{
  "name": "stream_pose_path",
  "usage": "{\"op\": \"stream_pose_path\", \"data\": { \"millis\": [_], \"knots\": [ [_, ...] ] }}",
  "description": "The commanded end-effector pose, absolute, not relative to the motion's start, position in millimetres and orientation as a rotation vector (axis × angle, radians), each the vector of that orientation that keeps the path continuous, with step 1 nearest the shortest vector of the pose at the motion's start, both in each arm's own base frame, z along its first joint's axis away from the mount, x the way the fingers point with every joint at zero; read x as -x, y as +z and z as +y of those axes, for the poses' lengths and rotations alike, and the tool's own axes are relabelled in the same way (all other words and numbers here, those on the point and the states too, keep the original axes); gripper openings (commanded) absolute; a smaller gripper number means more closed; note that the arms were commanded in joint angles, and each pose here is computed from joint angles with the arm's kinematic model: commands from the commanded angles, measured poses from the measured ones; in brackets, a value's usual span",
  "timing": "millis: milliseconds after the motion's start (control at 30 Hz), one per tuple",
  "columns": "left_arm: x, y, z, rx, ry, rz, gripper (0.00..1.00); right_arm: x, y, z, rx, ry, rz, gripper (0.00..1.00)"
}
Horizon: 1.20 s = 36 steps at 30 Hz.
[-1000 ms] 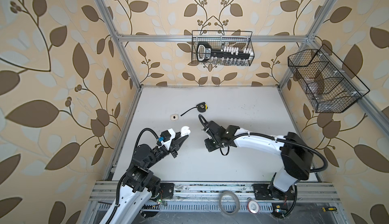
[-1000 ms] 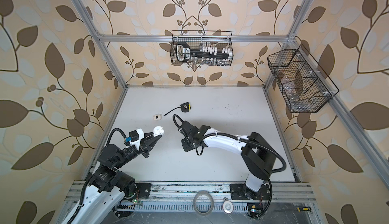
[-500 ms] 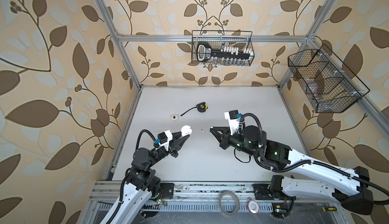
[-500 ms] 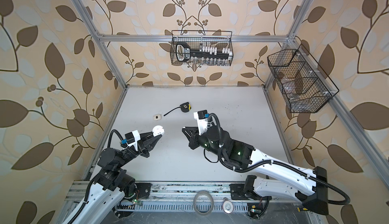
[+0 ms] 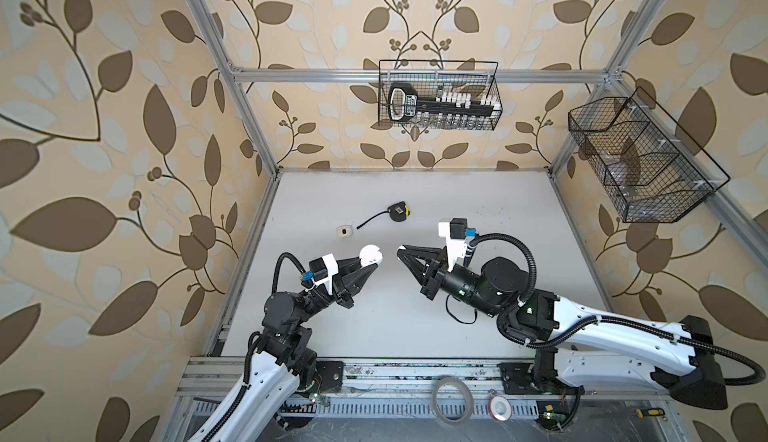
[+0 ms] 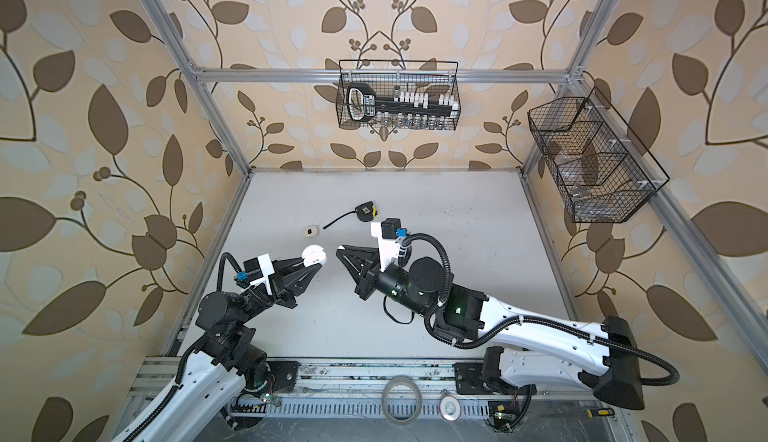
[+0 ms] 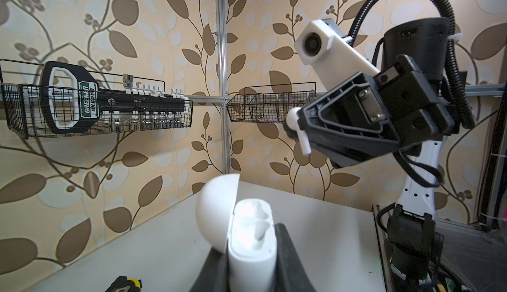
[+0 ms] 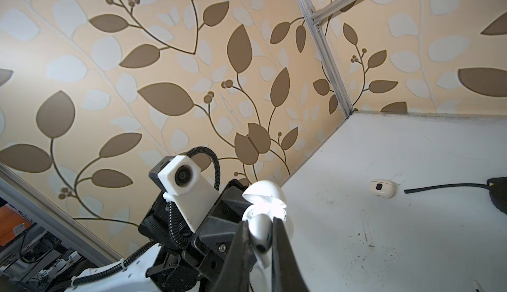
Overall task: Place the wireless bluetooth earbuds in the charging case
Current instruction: 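Raise the right gripper with the earbud over the open white case, then lower the white earbud into the case slot held by the left gripper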
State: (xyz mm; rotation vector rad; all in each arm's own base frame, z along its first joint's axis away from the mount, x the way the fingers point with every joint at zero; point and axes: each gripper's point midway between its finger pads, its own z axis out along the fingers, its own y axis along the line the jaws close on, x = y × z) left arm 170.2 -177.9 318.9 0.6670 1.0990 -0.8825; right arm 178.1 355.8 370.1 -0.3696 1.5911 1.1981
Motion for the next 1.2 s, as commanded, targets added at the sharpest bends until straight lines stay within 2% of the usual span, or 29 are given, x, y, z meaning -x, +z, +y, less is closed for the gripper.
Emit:
{"op": "stream_pose_path", "data": {
  "millis": [0, 633, 1167],
  "knots": [
    [-155, 339, -176, -0.684, -0.895, 0.985, 0.0, -168, 406, 361, 0.386, 1.239, 1.475, 0.06],
    [-142, 344, -177, -0.708, -0.942, 0.951, 0.0, -161, 405, 402, 0.497, 1.229, 1.422, 0.06],
    [-138, 349, -175, -0.694, -0.967, 0.961, 0.0, -171, 392, 405, 0.49, 1.154, 1.438, 0.07]
  ]
}}
